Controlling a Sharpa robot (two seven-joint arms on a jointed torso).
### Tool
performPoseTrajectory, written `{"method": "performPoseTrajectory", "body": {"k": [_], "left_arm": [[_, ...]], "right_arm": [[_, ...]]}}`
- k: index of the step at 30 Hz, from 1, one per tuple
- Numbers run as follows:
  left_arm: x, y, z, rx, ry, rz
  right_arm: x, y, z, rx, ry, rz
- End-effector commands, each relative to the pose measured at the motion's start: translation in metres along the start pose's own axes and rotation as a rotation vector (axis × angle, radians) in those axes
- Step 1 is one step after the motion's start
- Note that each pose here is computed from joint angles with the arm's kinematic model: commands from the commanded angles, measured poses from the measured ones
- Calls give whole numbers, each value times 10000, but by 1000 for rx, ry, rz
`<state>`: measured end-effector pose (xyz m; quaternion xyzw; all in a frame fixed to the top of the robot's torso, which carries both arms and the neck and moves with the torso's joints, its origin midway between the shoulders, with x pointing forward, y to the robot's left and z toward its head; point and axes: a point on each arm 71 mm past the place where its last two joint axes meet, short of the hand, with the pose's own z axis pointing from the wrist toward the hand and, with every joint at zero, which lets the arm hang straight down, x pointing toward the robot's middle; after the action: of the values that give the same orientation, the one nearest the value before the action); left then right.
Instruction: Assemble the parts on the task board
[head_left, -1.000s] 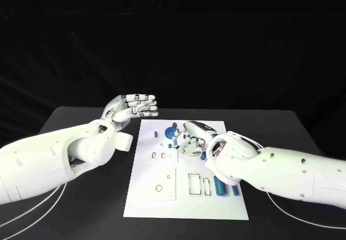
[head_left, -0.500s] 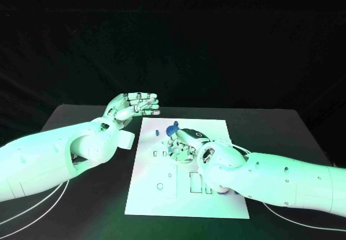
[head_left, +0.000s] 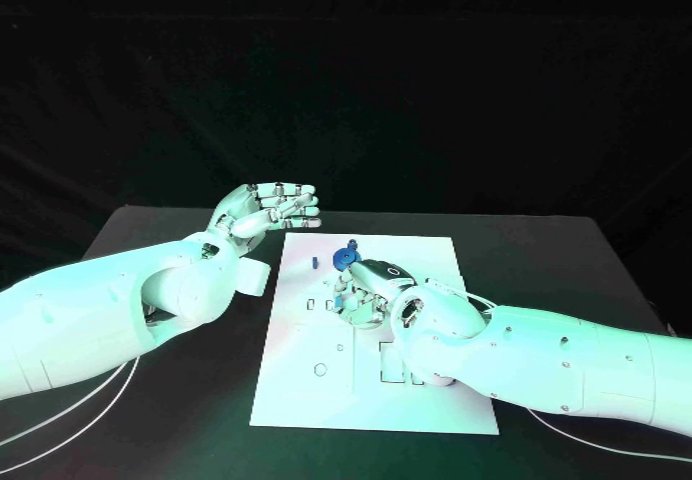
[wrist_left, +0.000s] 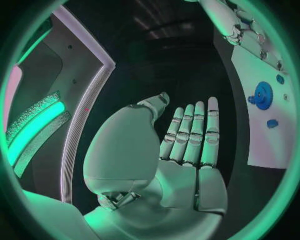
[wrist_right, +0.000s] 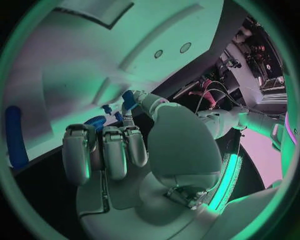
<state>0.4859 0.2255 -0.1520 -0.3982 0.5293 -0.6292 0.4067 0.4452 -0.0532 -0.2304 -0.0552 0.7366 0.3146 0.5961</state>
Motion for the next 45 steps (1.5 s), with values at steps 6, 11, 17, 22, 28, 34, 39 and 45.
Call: {"method": "performPoseTrajectory", "body": {"k": [6,11,17,22,28,34,39,45], "left_arm": [[17,-8,3,3,19,-12],[12,-9,0,2,18,-12],[6,-9,-4,1,17,-11],[1,-10,-6,1,17,-11],[-2,-10,-7,1,16,-11],[-9,-8,-8,-2,15,-10],[-16,-7,-8,-4,13,-10],[-22,-6,-10,-5,12,-9]], "right_arm": [[31,18,2,-6,15,-31],[34,21,5,-7,14,-31],[36,18,10,-6,14,-32],[38,15,15,-5,15,-33],[41,29,19,-11,14,-31],[45,40,23,-16,15,-31],[44,41,23,-18,13,-30],[36,49,14,-25,3,-25]]}}
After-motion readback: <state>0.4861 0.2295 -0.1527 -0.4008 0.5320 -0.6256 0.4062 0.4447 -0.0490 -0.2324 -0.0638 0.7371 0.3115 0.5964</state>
